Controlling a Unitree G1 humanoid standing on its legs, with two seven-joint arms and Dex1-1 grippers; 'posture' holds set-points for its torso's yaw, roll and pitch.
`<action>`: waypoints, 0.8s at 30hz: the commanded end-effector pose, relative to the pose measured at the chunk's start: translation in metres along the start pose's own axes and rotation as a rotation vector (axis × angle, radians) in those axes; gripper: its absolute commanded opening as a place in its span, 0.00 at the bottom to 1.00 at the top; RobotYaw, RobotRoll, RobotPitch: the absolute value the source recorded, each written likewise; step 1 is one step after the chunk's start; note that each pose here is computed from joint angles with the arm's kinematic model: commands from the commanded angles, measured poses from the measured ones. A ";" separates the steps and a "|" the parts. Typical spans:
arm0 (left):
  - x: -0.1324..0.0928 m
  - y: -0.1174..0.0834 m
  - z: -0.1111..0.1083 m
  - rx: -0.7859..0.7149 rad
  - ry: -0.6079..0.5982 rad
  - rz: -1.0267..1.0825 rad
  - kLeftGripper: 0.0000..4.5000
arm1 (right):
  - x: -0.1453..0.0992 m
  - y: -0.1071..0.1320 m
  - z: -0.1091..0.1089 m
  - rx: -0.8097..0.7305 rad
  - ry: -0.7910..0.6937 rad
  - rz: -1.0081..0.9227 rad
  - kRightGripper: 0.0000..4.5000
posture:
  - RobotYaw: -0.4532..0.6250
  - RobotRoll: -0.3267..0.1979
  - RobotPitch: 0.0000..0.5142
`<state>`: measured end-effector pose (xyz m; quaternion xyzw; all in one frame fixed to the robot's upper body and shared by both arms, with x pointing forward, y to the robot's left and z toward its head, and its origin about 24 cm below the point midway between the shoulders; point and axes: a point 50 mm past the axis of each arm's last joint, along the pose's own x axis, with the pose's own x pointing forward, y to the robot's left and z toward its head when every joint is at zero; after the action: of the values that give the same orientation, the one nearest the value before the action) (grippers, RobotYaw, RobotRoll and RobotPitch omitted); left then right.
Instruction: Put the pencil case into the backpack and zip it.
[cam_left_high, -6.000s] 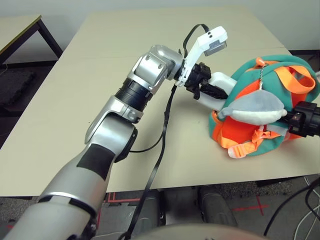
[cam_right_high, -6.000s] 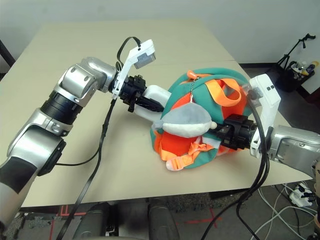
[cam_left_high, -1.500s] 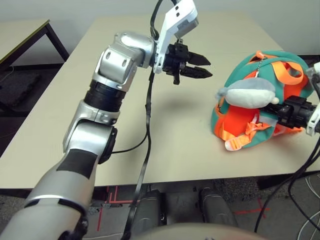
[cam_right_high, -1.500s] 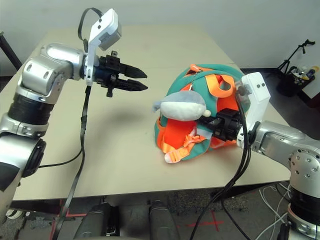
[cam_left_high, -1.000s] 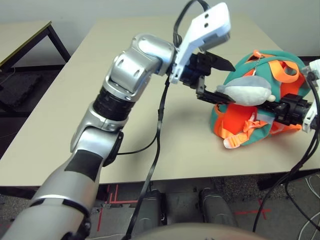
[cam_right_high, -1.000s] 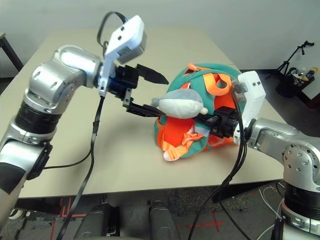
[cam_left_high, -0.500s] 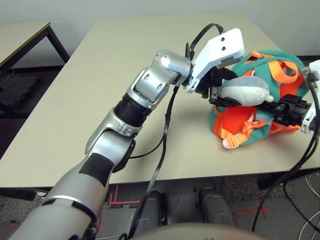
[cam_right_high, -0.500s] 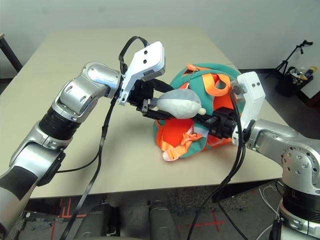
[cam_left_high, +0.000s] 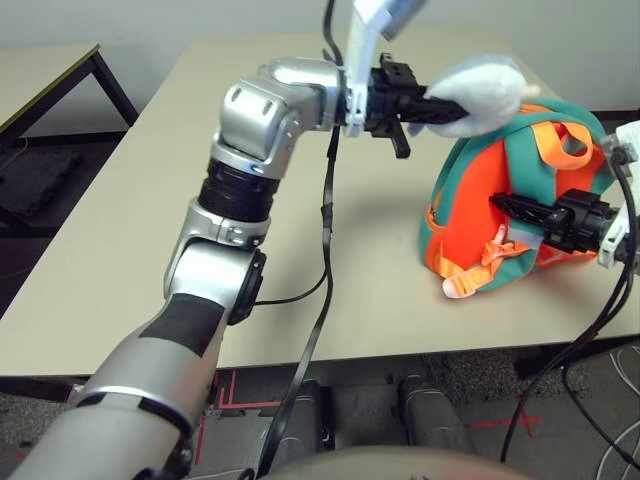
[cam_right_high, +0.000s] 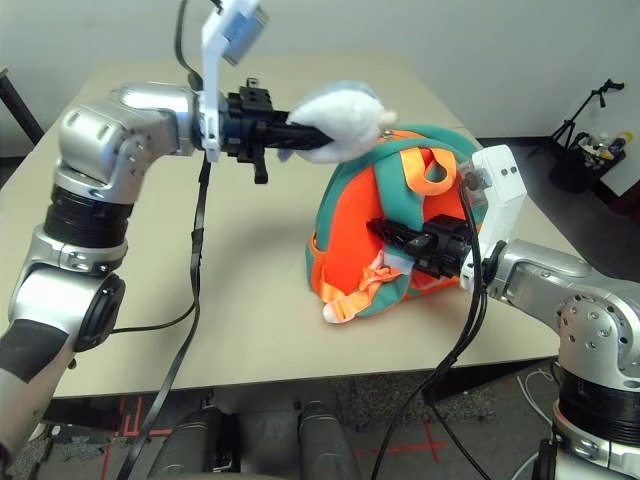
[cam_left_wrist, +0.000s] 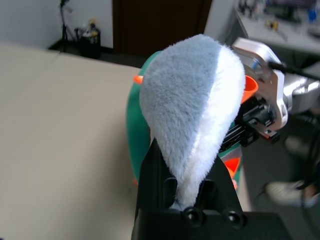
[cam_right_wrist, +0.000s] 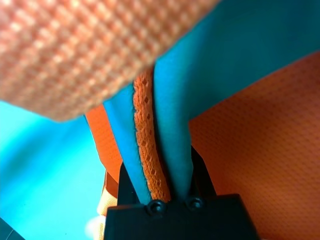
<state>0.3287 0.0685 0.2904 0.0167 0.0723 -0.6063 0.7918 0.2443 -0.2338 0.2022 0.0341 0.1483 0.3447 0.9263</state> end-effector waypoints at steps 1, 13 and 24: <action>-0.025 0.005 -0.026 -0.195 0.037 0.056 0.04 | 0.005 0.001 -0.006 0.014 0.020 0.020 0.03 | 0.40 0.62 0.09; -0.038 -0.008 -0.125 -0.459 0.245 0.061 0.04 | 0.011 0.000 -0.010 0.029 0.011 0.028 0.03 | 0.42 0.62 0.08; -0.012 -0.011 -0.225 -0.426 0.516 0.064 0.04 | 0.017 -0.005 -0.019 0.053 -0.006 0.015 0.03 | 0.42 0.62 0.07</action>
<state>0.2970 0.0956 0.0917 -0.0079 0.3536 -0.5532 0.7542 0.2533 -0.2294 0.1875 0.0587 0.1397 0.3447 0.9264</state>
